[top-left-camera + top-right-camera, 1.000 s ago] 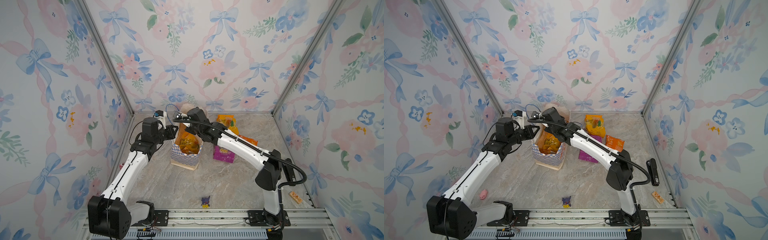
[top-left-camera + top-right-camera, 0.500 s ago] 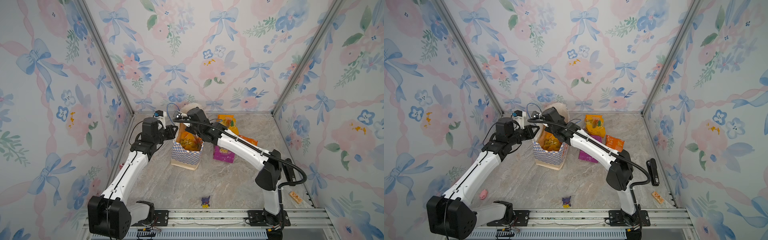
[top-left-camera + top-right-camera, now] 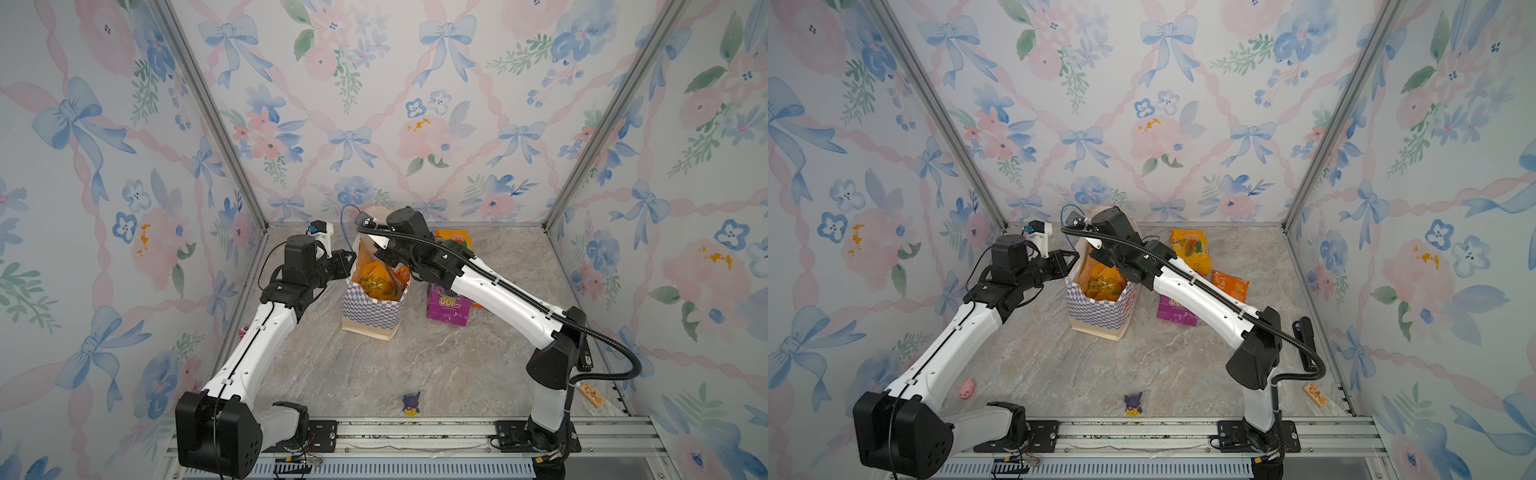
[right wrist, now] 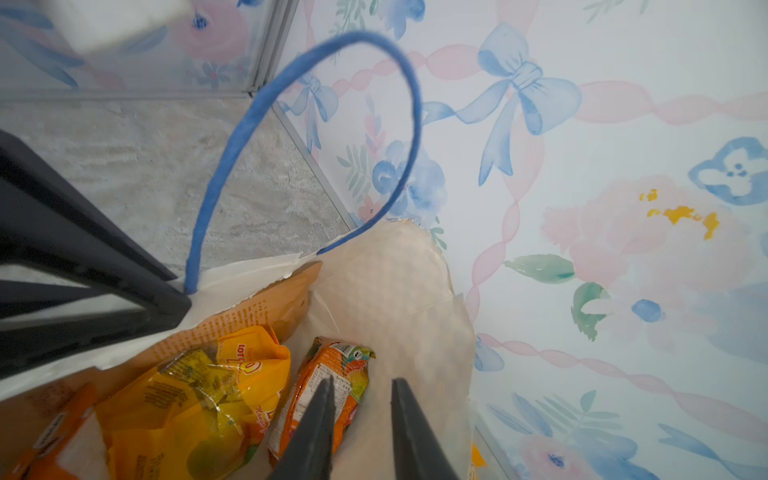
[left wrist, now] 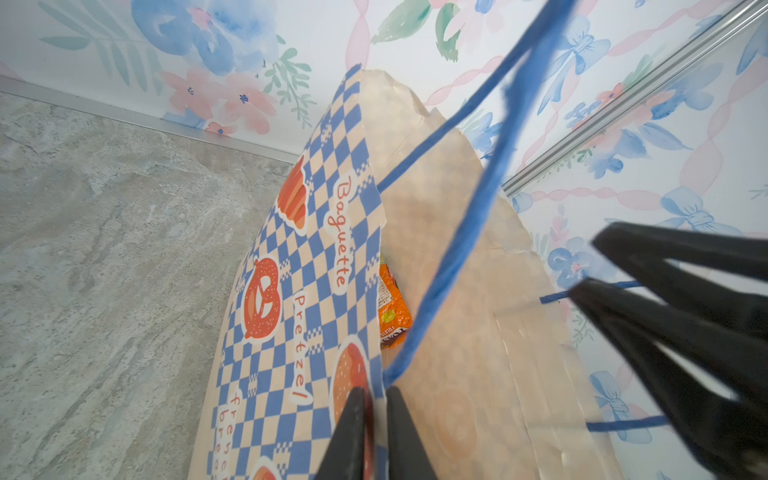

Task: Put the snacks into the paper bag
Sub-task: 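Open the right gripper to release the rainbow bag inside, then raise the right gripper out of the paper bag and draw back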

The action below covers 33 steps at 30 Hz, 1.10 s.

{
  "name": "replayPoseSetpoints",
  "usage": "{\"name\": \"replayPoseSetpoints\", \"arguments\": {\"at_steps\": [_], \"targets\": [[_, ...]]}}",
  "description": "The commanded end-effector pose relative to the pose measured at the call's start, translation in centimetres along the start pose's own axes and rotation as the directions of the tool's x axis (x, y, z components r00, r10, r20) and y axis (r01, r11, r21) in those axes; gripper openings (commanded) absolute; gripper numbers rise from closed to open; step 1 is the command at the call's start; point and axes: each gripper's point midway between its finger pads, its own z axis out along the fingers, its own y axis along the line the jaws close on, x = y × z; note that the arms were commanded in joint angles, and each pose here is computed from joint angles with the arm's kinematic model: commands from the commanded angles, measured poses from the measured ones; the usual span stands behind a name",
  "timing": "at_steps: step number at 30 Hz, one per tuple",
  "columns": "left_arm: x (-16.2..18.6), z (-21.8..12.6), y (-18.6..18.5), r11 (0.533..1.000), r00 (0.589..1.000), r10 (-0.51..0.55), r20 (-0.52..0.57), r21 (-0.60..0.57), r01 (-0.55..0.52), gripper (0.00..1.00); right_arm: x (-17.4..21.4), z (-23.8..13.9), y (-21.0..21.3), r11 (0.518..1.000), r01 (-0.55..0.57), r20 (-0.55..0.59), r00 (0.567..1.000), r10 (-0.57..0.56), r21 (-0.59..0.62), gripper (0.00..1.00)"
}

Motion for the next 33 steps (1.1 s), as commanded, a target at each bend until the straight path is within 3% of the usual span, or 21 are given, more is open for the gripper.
{"name": "replayPoseSetpoints", "arguments": {"at_steps": [1,8,13,21,33], "targets": [[-0.8,-0.3,-0.7,1.0,1.0,0.021,0.019,0.015,-0.021,0.14,-2.2,-4.8,-1.8,0.994,-0.107,0.075,0.991,0.109,-0.025,0.35],[-0.9,-0.6,-0.8,1.0,0.999,0.02,0.026,0.014,-0.021,0.14,-1.5,-10.7,-5.9,0.958,-0.285,0.095,0.953,0.287,-0.037,0.65],[-1.0,-0.8,-0.8,1.0,0.999,0.021,0.028,0.015,-0.021,0.14,0.8,-14.3,-9.3,0.878,-0.472,0.116,0.87,0.479,-0.082,0.82],[-1.0,-0.8,-0.8,1.0,0.999,0.016,0.029,0.015,-0.017,0.14,5.6,-19.0,-13.2,0.736,-0.673,0.13,0.725,0.677,-0.08,0.97],[-1.1,-1.1,-0.8,1.0,0.999,0.007,0.033,0.006,-0.008,0.13,15.8,-19.6,-15.0,0.518,-0.854,0.023,0.52,0.854,0.059,0.99]]}}
